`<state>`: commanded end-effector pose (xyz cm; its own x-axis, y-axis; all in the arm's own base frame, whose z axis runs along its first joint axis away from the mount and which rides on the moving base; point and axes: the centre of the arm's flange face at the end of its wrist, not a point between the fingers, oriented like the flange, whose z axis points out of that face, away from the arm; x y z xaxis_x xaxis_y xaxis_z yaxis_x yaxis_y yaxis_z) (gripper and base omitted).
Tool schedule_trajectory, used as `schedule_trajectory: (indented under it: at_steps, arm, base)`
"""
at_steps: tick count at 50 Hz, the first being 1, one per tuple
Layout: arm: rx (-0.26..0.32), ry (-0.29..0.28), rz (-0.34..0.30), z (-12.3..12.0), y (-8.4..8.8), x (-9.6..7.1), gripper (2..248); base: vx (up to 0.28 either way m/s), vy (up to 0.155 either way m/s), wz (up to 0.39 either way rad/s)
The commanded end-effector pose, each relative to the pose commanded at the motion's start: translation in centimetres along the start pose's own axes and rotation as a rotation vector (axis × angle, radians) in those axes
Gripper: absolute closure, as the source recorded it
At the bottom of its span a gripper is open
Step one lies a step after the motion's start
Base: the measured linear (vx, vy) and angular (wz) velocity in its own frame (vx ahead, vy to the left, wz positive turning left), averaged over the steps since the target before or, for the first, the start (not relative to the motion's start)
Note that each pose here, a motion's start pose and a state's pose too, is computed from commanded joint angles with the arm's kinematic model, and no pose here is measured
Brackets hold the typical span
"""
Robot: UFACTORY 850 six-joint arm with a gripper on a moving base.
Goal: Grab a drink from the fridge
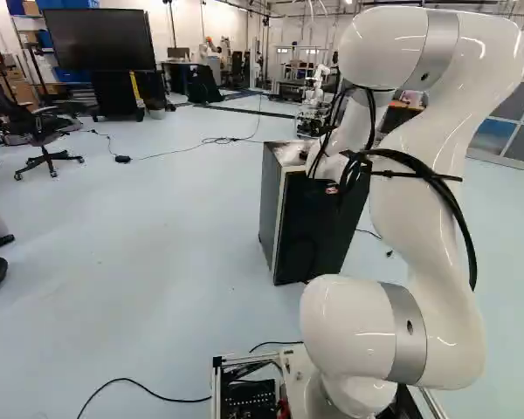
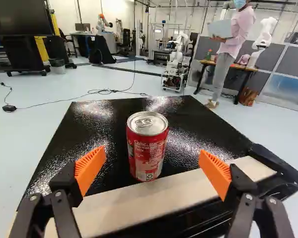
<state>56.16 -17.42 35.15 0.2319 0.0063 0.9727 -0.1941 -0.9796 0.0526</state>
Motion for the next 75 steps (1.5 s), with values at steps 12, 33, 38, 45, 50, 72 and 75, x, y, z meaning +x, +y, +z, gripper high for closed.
schedule_trajectory:
  at_steps: [12, 33, 38, 45, 50, 72, 75]
  arm:
    - [0.007, 0.007, 0.000, 1.2, -0.5, 0.1, 3]
    - [0.008, 0.008, -0.001, 1.3, -0.6, 0.1, 99]
    - [0.008, 0.008, -0.001, 1.3, -0.6, 0.1, 137]
    - [0.007, 0.014, -0.001, 1.2, -0.6, 0.4, 154]
    - [0.007, 0.021, -0.002, 1.0, -0.5, 0.9, 154]
    - [0.004, 0.062, -0.006, 0.4, -0.4, 3.3, 154]
    - [0.003, 0.067, -0.007, 0.3, -0.4, 3.6, 154]
  base:
    - [0.000, 0.000, 0.000]
    - [0.000, 0.000, 0.000]
    - [0.000, 0.000, 0.000]
    - [0.000, 0.000, 0.000]
    - [0.000, 0.000, 0.000]
    - [0.000, 0.000, 0.000]
    - [0.000, 0.000, 0.000]
